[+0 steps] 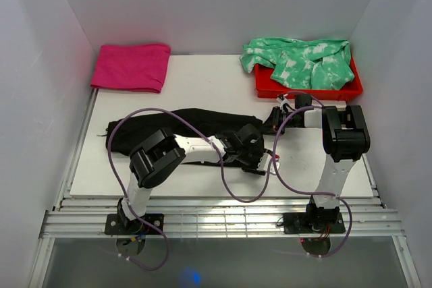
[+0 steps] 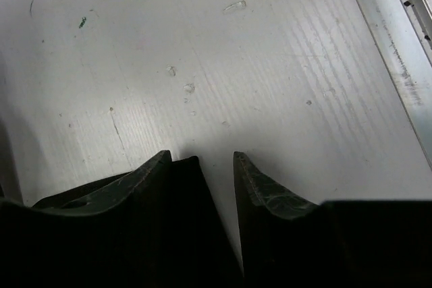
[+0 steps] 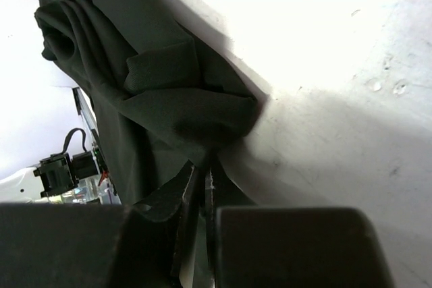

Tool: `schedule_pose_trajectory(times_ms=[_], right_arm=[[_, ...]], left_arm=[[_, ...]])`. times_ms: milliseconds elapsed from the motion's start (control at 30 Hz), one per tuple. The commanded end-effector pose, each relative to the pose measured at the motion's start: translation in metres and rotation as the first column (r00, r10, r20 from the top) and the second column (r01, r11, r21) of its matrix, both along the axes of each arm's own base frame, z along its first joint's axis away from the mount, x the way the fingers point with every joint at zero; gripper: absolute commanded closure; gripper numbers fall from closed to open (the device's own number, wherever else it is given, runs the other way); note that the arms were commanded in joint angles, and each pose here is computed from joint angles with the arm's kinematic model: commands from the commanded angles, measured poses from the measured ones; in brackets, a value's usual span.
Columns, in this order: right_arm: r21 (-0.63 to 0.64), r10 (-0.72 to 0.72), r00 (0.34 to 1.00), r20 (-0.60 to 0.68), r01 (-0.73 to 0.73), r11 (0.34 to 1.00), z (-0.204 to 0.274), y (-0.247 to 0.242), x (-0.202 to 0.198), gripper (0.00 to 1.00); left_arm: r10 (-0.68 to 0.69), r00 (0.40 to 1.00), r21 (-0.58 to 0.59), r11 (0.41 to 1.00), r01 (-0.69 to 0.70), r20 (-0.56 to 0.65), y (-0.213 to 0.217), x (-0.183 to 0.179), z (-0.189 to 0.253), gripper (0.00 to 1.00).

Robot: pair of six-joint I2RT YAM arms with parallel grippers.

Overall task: Fold and stack the trousers
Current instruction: Fold the trousers

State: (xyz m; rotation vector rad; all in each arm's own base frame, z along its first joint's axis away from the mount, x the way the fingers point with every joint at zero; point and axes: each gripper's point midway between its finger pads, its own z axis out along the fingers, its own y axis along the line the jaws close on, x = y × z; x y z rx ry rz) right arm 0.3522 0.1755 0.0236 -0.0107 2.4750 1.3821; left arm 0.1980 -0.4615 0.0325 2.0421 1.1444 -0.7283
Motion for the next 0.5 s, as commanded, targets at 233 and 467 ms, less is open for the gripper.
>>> schedule_pose_trajectory(times_ms=[233,467], right_arm=[[0.002,0.005,0.998,0.057,-0.005,1.0,0.013,0.002,0.004,0.92],[0.002,0.001,0.999,0.053,-0.001,1.0,0.012,0.002,0.002,0.92]], left_arm=[[0.02,0.999,-0.027,0.999,-0.019,0.027,0.023,-0.025,0.037,0.37],[0.067,0.989,-0.038,0.997,-0.062,0.128,0.018,-0.002,0.048,0.32]])
